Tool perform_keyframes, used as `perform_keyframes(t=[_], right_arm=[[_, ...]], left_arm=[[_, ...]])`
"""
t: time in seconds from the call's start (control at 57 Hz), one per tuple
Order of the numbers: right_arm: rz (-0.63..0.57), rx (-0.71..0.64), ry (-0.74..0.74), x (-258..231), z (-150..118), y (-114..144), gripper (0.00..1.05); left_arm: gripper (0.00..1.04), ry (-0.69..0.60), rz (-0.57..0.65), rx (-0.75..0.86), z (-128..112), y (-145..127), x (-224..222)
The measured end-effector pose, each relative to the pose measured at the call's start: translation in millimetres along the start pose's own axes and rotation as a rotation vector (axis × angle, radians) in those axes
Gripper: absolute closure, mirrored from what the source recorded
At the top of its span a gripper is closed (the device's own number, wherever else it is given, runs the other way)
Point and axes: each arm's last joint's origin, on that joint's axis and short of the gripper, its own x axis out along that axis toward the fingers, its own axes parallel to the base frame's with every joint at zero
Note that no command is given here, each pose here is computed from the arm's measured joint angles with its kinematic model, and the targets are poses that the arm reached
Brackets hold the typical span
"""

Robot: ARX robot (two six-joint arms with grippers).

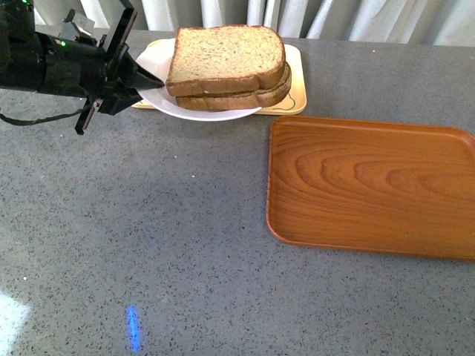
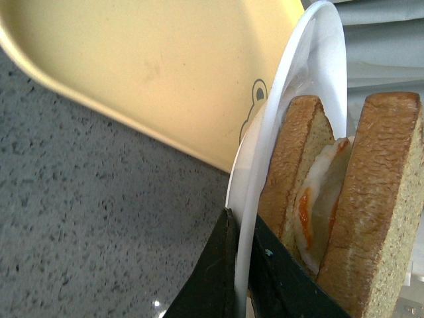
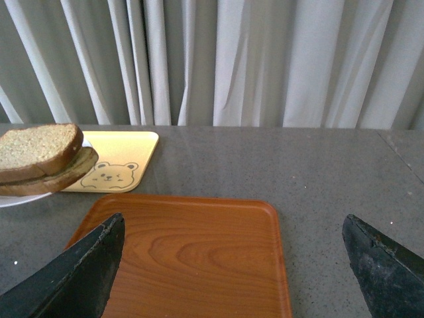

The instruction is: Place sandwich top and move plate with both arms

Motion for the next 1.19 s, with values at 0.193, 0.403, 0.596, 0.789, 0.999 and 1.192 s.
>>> perform_keyframes(t=[0.193, 0.403, 0.596, 0.789, 0.999, 1.192], right_arm=[[0.0, 0.0, 0.0, 0, 0, 0, 0.09], [0.0, 0.0, 0.0, 0, 0, 0, 0.09], [0.0, -0.001, 0.0, 0, 0, 0, 0.09], [0.0, -0.001, 0.0, 0, 0, 0, 0.09], [0.0, -0.001, 0.0, 0, 0, 0, 0.09], [0.0, -0.001, 0.0, 0, 0, 0, 0.09]], left_arm=[[1.02, 0.01, 0.007, 0.013, 17, 3, 22], [1.02, 0.017, 0.007, 0.015, 34, 7, 43], [1.02, 0.016, -0.002, 0.018, 48, 9, 58], [1.02, 0.018, -0.008, 0.018, 59, 11, 69], [1.02, 0.03, 0.006, 0.012, 66, 19, 79], [1.02, 0.048, 0.002, 0.013, 74, 24, 84]])
